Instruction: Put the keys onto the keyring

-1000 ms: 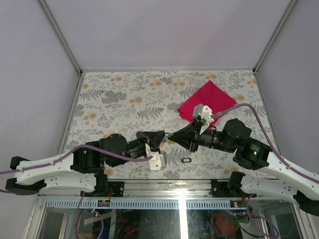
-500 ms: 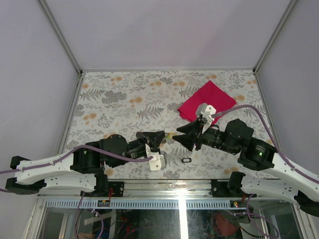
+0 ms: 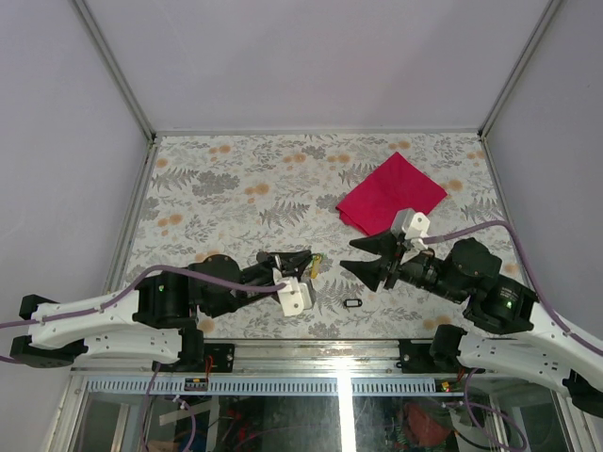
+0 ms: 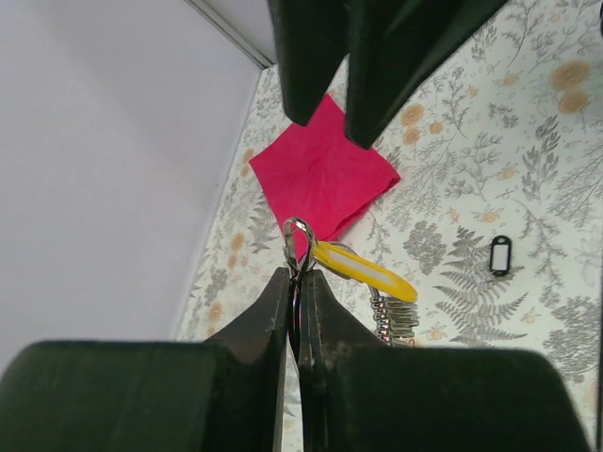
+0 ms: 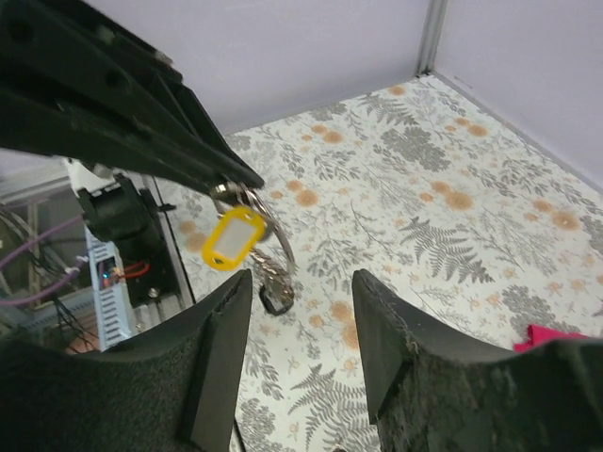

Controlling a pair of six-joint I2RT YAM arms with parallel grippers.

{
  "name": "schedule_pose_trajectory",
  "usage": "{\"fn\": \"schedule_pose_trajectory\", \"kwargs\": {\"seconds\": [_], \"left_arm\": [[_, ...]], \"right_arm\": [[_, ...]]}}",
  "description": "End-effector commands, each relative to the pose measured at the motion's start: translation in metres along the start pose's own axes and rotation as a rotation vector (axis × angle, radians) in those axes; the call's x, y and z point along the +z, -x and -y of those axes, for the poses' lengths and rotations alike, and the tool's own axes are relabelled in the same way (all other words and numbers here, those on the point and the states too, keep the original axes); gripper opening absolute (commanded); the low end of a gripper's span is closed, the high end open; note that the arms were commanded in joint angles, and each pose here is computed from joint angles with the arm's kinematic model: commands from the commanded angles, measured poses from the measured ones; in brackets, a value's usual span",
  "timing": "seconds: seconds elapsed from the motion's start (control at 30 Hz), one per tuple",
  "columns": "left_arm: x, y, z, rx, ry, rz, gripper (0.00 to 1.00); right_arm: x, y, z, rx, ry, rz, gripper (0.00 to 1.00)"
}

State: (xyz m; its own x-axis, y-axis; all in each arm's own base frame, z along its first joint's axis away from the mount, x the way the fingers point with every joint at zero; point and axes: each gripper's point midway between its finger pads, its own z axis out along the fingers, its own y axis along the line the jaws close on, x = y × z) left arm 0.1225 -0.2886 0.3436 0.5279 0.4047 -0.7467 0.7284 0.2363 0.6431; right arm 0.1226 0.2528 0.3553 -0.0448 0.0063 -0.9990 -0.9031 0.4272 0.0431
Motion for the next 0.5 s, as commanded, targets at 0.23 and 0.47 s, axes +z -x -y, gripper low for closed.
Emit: {"fn": "schedule_pose_trajectory", "kwargs": {"seconds": [0.23, 0.47], "left_arm": [[-0.002, 0.031, -0.003, -0.518, 0.067, 0.136, 0.0], [0.0, 0.039, -0.006, -0.677, 0.102, 0.186, 0.0]], "right_arm": [[-0.009, -0.027, 0.002, -0.21, 0.029, 0.198, 0.56], [-0.002, -0.036, -0.018, -0.181, 0.139, 0.224, 0.53]]}}
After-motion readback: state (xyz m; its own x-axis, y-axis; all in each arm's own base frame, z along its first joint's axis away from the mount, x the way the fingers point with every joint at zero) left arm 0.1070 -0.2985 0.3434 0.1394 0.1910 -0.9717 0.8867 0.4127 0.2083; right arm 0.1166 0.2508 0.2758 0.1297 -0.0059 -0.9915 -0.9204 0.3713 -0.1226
